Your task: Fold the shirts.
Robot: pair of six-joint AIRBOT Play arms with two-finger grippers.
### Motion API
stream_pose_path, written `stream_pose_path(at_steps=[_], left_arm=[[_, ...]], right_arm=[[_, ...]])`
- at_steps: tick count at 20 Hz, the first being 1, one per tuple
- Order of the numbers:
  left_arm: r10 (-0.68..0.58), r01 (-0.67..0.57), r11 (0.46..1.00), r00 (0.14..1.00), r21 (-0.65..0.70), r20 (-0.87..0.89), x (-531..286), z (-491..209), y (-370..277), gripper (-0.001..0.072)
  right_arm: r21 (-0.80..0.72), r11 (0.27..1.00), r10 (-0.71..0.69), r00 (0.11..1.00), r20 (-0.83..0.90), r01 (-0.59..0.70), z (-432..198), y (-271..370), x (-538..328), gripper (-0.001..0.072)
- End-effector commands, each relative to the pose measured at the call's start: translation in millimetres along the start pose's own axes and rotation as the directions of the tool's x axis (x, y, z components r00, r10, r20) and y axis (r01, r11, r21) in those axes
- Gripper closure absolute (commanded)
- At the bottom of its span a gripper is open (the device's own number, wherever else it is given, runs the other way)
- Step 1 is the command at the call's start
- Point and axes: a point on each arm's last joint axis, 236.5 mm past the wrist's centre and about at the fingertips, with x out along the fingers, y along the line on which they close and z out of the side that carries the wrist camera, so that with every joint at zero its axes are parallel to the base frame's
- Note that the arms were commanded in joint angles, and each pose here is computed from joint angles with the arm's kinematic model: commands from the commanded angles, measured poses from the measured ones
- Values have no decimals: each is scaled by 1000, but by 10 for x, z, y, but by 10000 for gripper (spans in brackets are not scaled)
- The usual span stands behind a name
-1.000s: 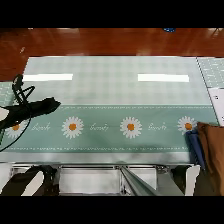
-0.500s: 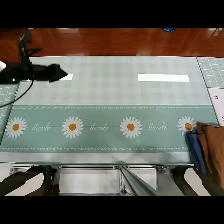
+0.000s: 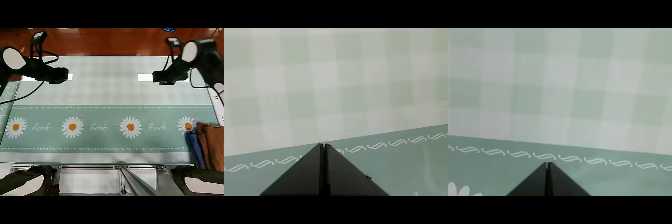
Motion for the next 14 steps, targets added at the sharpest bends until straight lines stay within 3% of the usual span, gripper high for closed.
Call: stream_pose_path(at_steps=[1, 14], left_arm=[[37, -37, 999, 998, -1, -53, 46, -146, 71, 690], [39, -40, 999, 995, -1, -89, 41, -231, 76, 690]], right_arm=[[-41, 995, -93, 993, -72, 90, -114, -31, 148, 690], [-41, 995, -91, 993, -74, 88, -120, -26, 149, 689]])
